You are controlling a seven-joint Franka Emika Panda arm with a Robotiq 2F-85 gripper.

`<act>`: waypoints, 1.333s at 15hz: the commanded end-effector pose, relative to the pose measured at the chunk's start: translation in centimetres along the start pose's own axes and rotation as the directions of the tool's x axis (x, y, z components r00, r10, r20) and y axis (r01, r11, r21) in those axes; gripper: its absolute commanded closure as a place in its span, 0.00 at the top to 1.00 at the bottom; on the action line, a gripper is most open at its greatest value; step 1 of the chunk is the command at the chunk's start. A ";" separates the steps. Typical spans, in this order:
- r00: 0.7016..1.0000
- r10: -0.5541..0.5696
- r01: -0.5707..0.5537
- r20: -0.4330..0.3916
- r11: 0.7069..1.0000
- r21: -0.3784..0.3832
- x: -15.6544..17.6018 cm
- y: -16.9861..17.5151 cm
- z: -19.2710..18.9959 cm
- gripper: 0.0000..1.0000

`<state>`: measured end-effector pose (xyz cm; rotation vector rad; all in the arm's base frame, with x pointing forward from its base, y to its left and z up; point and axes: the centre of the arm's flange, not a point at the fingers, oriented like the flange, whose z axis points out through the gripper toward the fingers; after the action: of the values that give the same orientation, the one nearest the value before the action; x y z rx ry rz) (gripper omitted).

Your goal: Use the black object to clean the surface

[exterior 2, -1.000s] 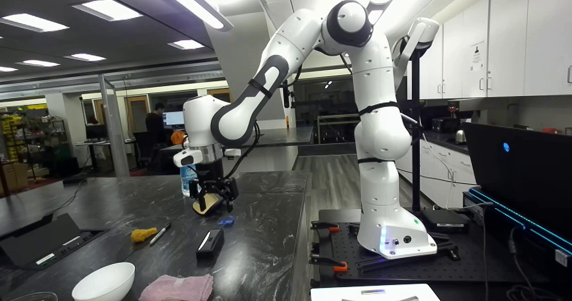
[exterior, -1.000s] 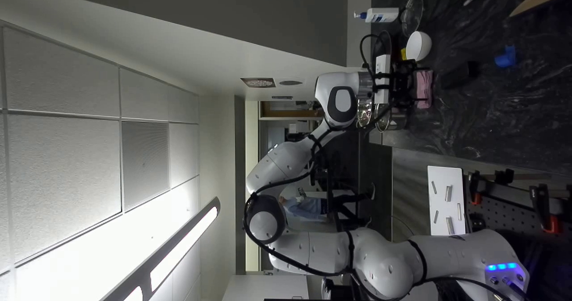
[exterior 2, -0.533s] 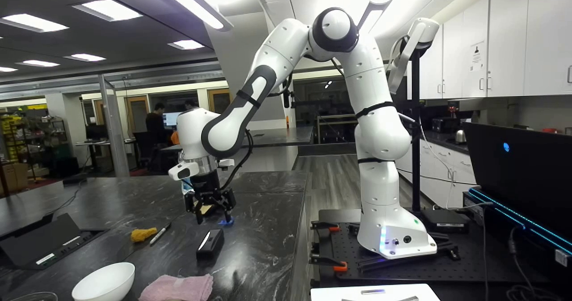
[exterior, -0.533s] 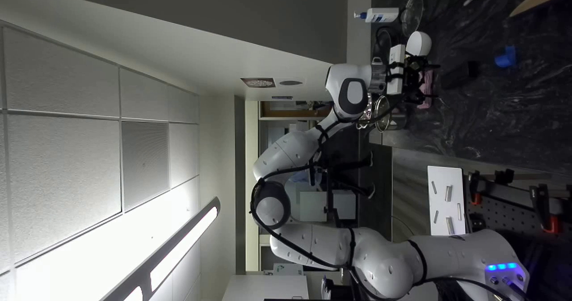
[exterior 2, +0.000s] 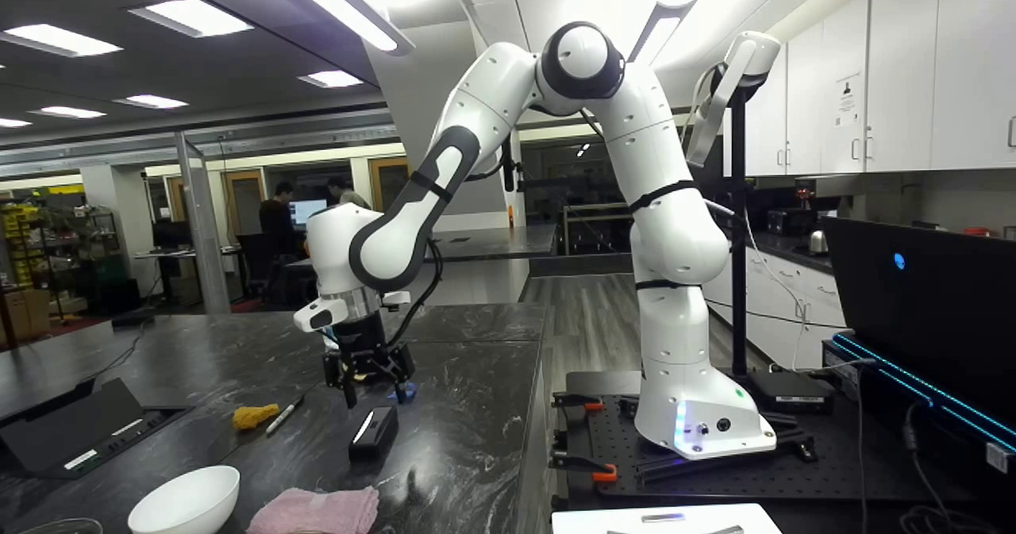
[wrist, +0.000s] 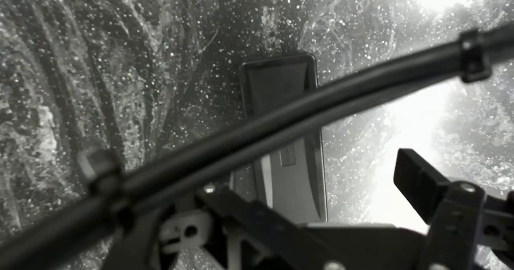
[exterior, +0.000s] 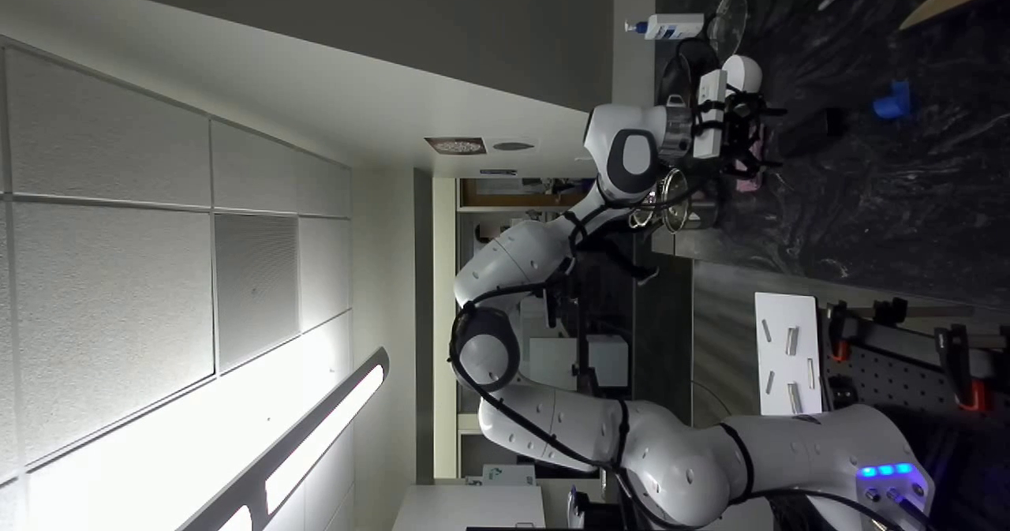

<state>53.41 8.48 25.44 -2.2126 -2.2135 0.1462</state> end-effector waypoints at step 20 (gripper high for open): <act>0.996 0.051 -0.049 0.080 0.998 -0.024 1.2 1.5 3.9 1.00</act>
<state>53.77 8.85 21.70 -2.2801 -2.2131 0.2431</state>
